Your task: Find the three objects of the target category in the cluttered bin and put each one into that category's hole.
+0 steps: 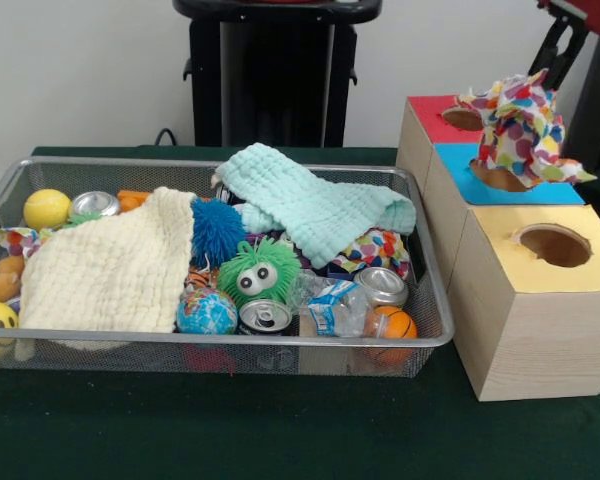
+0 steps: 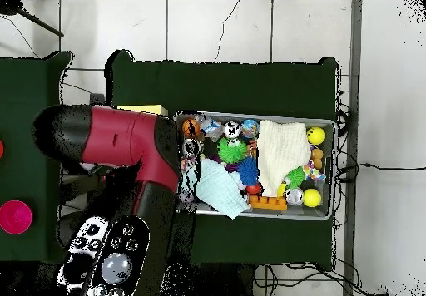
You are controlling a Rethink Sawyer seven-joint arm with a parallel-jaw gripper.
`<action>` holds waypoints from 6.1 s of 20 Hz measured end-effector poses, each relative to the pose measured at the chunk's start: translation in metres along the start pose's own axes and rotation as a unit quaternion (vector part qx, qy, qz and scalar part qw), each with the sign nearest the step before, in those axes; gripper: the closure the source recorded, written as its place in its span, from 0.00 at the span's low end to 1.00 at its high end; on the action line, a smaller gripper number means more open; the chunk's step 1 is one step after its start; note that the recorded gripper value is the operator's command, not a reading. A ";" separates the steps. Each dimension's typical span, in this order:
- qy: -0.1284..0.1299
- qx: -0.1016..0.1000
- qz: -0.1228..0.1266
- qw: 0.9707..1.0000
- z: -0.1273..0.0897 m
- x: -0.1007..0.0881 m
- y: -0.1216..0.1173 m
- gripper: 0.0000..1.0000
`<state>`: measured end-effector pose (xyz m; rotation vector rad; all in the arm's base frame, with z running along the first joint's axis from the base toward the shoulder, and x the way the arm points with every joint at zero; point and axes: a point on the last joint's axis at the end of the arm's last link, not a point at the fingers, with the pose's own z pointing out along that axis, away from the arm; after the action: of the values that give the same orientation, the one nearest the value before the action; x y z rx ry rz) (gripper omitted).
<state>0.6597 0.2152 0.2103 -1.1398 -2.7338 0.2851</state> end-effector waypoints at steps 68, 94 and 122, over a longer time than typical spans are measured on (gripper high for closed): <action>0.004 -0.031 0.039 0.999 0.015 -0.018 0.097 1.00; -0.023 -0.046 0.104 0.993 0.067 -0.102 0.027 1.00; -0.030 -0.043 0.051 0.997 0.055 -0.037 0.066 1.00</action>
<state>0.7174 0.2282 0.1384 -1.3171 -2.7688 0.2216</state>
